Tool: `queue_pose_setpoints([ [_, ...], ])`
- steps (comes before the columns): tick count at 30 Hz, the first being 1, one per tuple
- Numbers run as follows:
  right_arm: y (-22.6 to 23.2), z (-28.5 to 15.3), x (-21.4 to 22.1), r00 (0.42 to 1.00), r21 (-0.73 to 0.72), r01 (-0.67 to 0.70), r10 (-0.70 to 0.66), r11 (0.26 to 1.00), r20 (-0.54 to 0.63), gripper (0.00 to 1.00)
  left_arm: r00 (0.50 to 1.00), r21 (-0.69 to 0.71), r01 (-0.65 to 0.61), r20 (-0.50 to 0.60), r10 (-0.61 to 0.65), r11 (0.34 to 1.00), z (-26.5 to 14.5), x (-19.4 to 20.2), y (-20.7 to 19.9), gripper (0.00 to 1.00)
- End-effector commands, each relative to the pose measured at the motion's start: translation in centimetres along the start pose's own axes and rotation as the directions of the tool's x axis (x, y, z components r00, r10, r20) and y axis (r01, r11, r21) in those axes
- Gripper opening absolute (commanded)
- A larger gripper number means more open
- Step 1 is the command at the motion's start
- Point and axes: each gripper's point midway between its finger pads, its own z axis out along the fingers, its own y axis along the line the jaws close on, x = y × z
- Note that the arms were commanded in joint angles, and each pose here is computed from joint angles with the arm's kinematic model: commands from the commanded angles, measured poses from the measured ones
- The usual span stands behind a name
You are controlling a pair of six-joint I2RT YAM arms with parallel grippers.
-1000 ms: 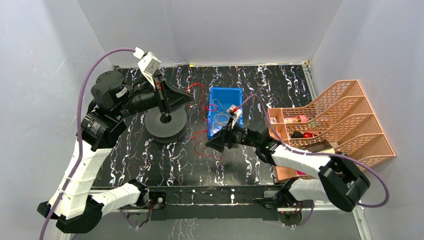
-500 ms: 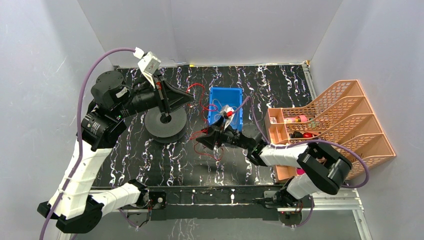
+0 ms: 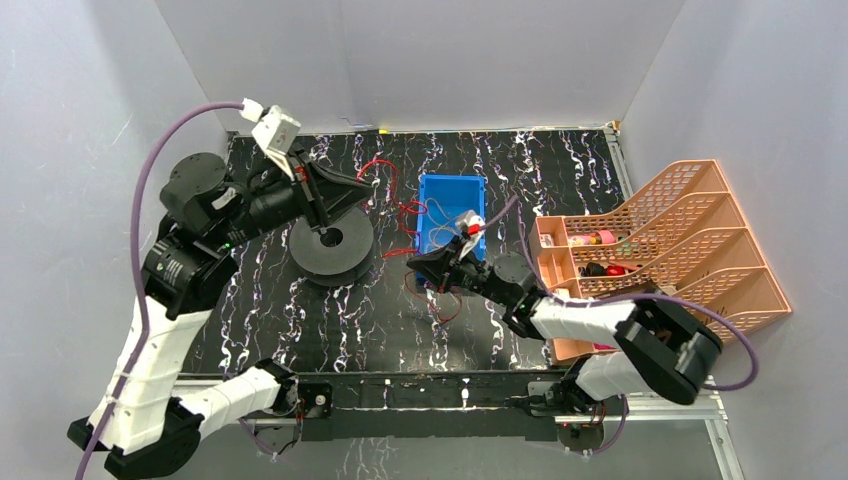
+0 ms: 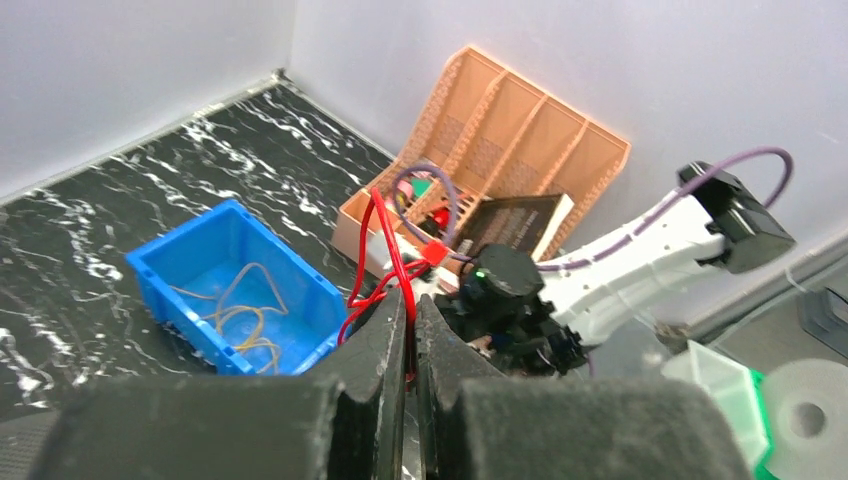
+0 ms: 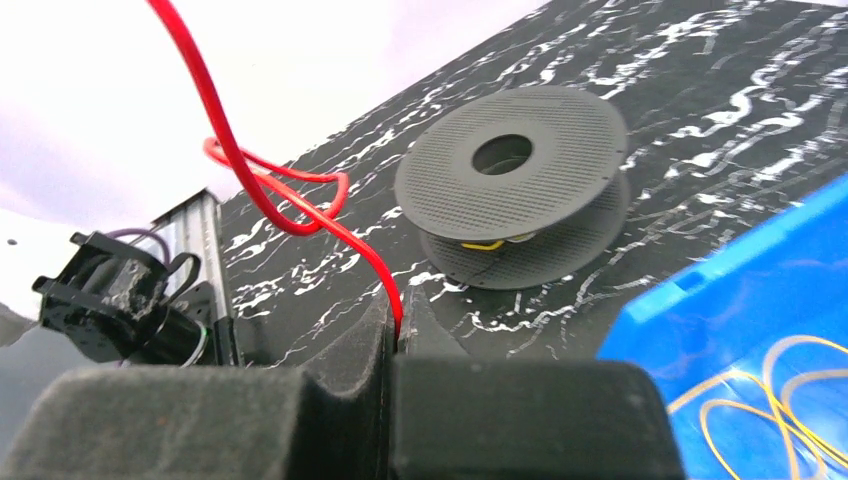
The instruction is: Wrap the cables
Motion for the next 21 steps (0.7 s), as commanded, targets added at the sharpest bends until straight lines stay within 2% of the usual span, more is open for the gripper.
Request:
queue_pose_setpoints([
  [1,-2.3,-2.4,-1.8,0.996,0.176,0.057,-0.067,0.983,0.052,0.00,0.985,-0.114,-0.081,0.145,0.097,0.990,-3.1,-3.9,-0.3,0.00],
  [7,-5.9,-8.2,-1.2,0.996,0.427,0.057,-0.081,0.902,0.038,0.00,0.957,-0.234,-0.122,0.231,0.177,0.964,-6.0,-6.3,0.0,0.00],
  [12,-7.8,-12.2,-1.2,0.997,0.579,-0.020,-0.027,0.815,0.073,0.00,0.938,-0.307,-0.155,0.254,0.238,0.939,-7.9,-7.5,0.1,0.00],
  [17,-8.8,-15.2,0.2,0.996,0.671,-0.090,0.054,0.736,0.074,0.00,0.920,-0.366,-0.175,0.269,0.284,0.914,-9.8,-8.5,0.1,0.00],
  [21,-9.0,-16.4,2.2,0.990,0.695,-0.129,0.127,0.707,0.055,0.00,0.908,-0.392,-0.186,0.282,0.310,0.901,-10.8,-9.2,-0.1,0.00],
])
